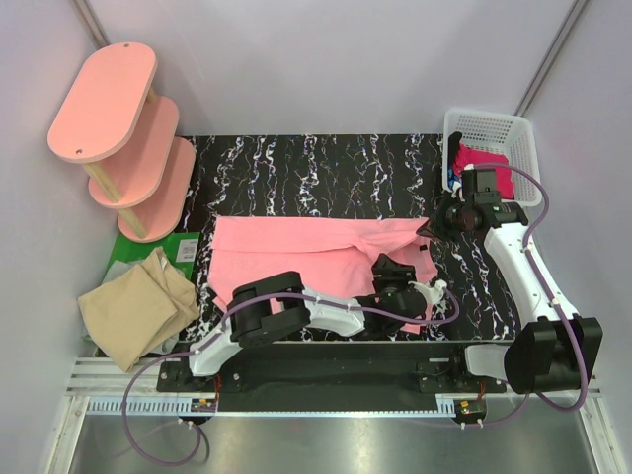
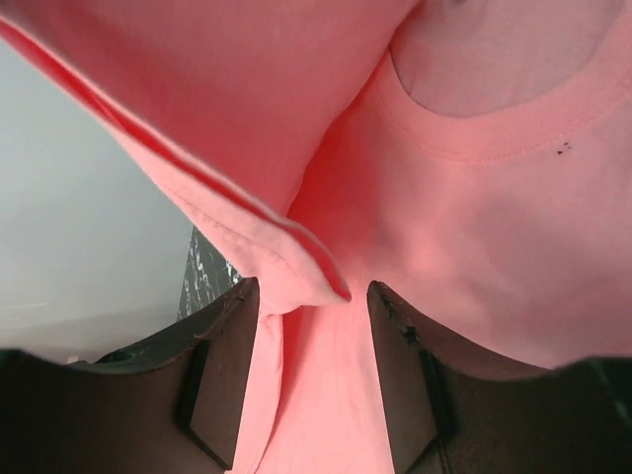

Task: Fold and stack the t-shirts

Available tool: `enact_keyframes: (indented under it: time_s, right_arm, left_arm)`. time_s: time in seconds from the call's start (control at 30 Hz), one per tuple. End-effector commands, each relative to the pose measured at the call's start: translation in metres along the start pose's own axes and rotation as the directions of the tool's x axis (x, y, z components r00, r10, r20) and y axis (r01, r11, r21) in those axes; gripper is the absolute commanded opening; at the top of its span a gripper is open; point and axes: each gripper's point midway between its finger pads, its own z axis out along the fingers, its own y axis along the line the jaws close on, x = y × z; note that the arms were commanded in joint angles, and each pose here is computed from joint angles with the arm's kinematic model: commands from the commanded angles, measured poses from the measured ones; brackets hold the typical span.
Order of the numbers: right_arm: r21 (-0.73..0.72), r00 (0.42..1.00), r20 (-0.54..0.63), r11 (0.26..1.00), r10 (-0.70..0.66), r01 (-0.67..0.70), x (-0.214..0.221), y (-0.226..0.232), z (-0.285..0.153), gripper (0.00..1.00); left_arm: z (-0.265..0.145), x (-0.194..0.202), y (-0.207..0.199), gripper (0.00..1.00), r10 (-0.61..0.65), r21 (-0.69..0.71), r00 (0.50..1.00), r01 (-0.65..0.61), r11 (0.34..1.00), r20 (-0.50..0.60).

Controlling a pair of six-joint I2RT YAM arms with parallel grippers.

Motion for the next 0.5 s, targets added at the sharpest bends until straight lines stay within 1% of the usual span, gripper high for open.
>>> enact_keyframes:
  time_s: [0.0,0.03,0.37,0.47]
  right_arm:
    - [-0.061,0.999,0.032,0.998,-0.034,0.036,-0.006,0.016,-0.014,0.0]
    - [-0.06,0.999,0.029,0.998,-0.034,0.035,-0.005,0.016,-0.014,0.0]
    - [-0.064,0.999,0.023,0.997,-0.032,0.033,-0.005,0.017,-0.012,0.0]
    - [-0.062,0.999,0.024,0.998,-0.03,0.032,-0.005,0.016,-0.012,0.0]
  left_arm:
    - [0.006,-0.013,0.019,0.54,-0.059,-0.104,0.998,0.061,0.993,0.024]
    - [0.008,-0.012,0.022,0.53,-0.069,-0.118,0.997,0.072,0.99,0.029]
    - [0.027,-0.002,0.025,0.53,-0.039,-0.162,0.999,0.04,0.986,0.009]
    - [0.032,0.001,0.026,0.51,-0.037,-0.162,0.999,0.036,0.986,0.001]
